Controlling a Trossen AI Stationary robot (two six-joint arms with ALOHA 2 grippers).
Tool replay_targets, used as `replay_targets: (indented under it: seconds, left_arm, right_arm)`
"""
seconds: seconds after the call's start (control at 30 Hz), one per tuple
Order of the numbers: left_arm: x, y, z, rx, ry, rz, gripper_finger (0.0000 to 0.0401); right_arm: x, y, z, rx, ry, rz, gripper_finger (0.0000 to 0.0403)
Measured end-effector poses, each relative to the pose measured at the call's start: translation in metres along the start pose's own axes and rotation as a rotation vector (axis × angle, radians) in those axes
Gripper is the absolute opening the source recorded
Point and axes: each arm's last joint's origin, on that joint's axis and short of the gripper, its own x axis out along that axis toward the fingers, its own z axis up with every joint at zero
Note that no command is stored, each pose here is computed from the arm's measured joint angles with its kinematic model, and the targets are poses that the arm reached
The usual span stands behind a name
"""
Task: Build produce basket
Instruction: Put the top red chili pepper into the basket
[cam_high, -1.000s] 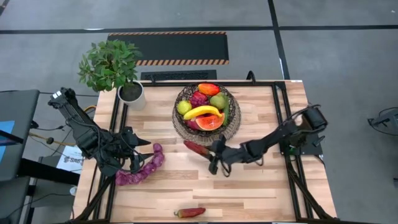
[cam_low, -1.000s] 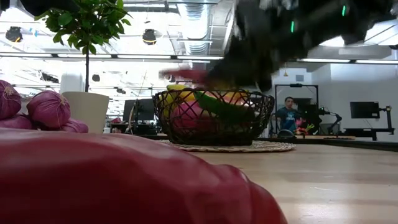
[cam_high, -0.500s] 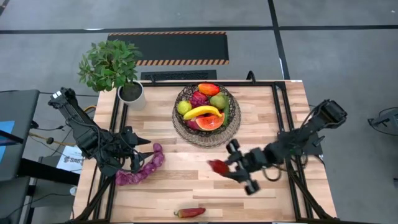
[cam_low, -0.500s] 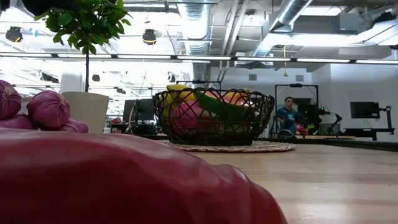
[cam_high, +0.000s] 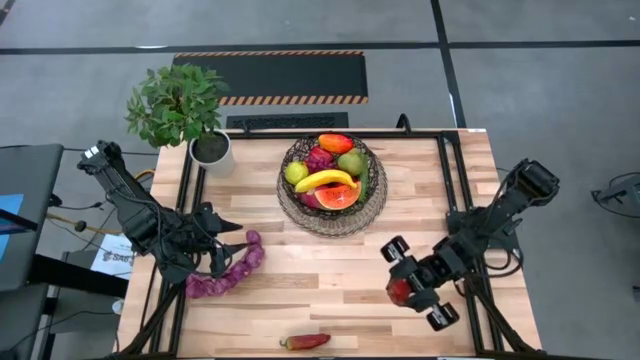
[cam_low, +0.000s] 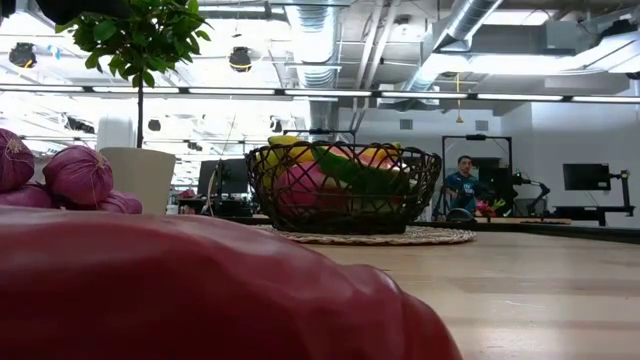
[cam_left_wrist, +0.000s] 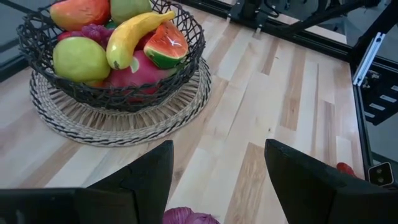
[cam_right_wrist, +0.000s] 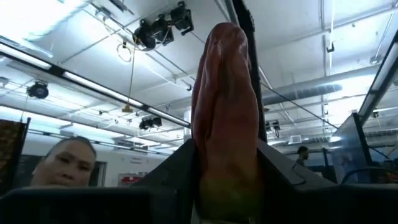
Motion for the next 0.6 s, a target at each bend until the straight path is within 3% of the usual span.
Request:
replay_targets:
  seconds: [0.13,0.3,0.43,0.6]
  left_arm:
    - [0.000,0.000,0.000,0.000,-0.001,0.001,0.0237]
    - [0.000,0.000,0.000,0.001,0.001,0.000,0.0237]
    - [0.000,0.000,-0.001,0.001,0.018,-0.010,0.0237]
    - [0.000,0.000,-0.001,0.001,0.027,-0.016,0.0237]
  right_arm:
    - [0.000,-0.001,-0.006,-0.024,0.061,-0.007,0.0148]
    - [-0.004,-0.005,-0.028,-0.140,0.293,-0.094,0.0151]
    - [-0.010,-0.013,-0.043,-0.225,0.473,-0.232,0.0147]
    - [-0.020,-0.024,-0.054,-0.452,0.665,-0.424,0.0146]
